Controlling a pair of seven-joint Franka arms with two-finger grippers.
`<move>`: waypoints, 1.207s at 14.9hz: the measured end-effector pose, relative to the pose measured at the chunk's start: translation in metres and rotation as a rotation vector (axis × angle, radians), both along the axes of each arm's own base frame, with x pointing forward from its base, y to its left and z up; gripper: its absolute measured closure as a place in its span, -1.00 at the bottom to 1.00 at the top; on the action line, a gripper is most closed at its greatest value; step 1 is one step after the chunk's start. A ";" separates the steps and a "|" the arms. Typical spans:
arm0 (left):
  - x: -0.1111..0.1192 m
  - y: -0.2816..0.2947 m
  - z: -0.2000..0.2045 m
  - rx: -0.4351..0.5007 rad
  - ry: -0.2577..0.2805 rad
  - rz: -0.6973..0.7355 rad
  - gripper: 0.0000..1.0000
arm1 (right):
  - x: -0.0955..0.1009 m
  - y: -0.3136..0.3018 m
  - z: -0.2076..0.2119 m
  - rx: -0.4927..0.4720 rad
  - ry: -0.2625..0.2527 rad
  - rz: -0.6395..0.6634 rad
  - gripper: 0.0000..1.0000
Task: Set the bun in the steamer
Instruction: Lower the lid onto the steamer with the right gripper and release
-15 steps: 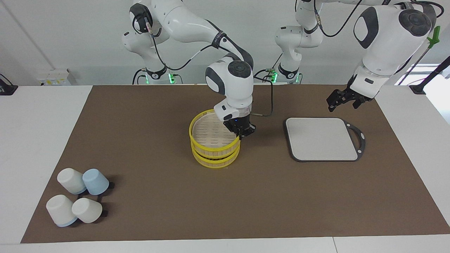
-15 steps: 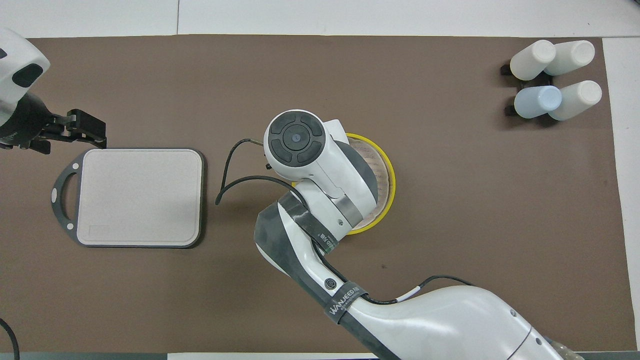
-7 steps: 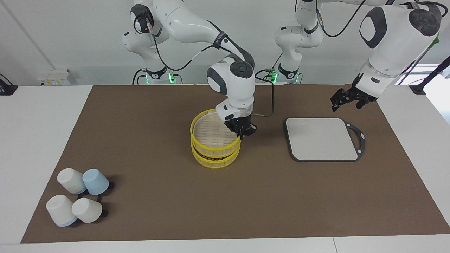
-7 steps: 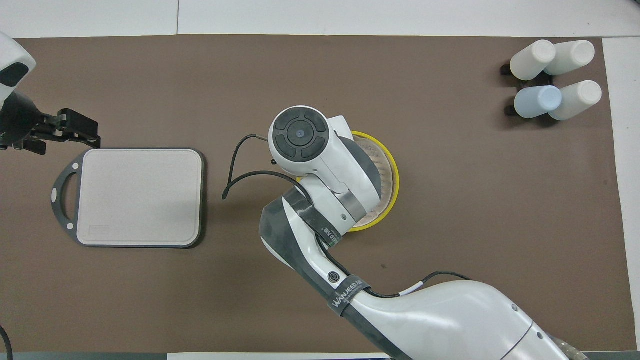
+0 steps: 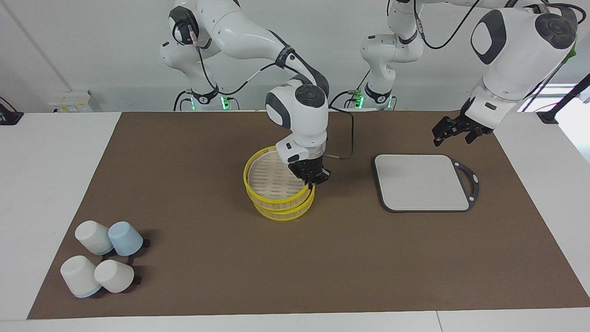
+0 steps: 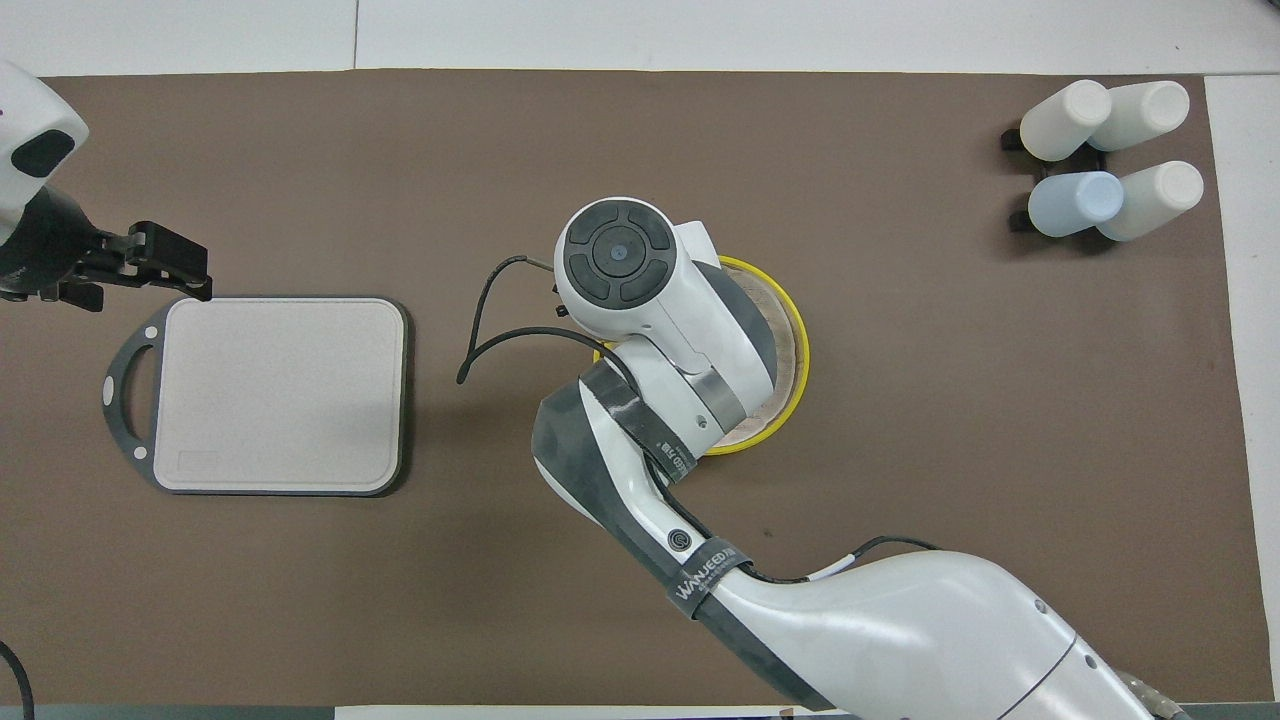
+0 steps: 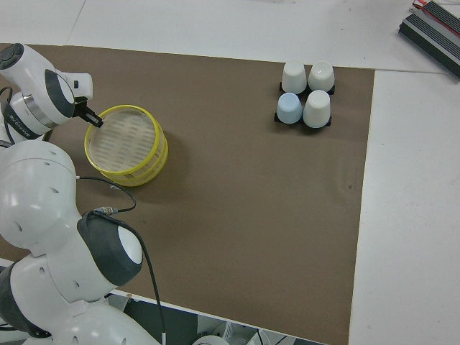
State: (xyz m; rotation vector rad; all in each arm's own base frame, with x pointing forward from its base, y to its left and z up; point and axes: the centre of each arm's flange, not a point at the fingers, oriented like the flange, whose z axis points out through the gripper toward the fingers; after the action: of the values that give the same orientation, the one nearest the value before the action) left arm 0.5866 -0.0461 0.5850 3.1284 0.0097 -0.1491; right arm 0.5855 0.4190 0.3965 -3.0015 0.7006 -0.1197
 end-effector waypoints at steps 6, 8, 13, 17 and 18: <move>-0.001 -0.002 0.000 -0.001 0.002 -0.005 -1.00 | -0.003 0.010 0.000 0.006 -0.004 0.014 0.81; -0.002 -0.004 -0.001 -0.001 0.005 -0.007 -1.00 | -0.003 0.014 -0.002 0.007 -0.004 0.018 0.81; -0.003 -0.004 -0.001 -0.001 0.006 -0.007 -1.00 | -0.002 0.015 -0.001 0.011 -0.006 0.019 0.81; -0.003 -0.004 0.000 -0.001 0.005 -0.007 -1.00 | -0.002 0.015 -0.002 0.012 -0.006 0.019 0.81; -0.003 -0.004 0.000 -0.001 0.004 -0.007 -1.00 | -0.002 0.016 -0.003 0.012 -0.006 0.019 0.81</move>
State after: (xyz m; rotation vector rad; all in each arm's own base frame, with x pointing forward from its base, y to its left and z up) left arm 0.5835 -0.0497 0.5850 3.1275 -0.0010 -0.1562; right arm 0.5833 0.4347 0.3933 -2.9947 0.6693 -0.1234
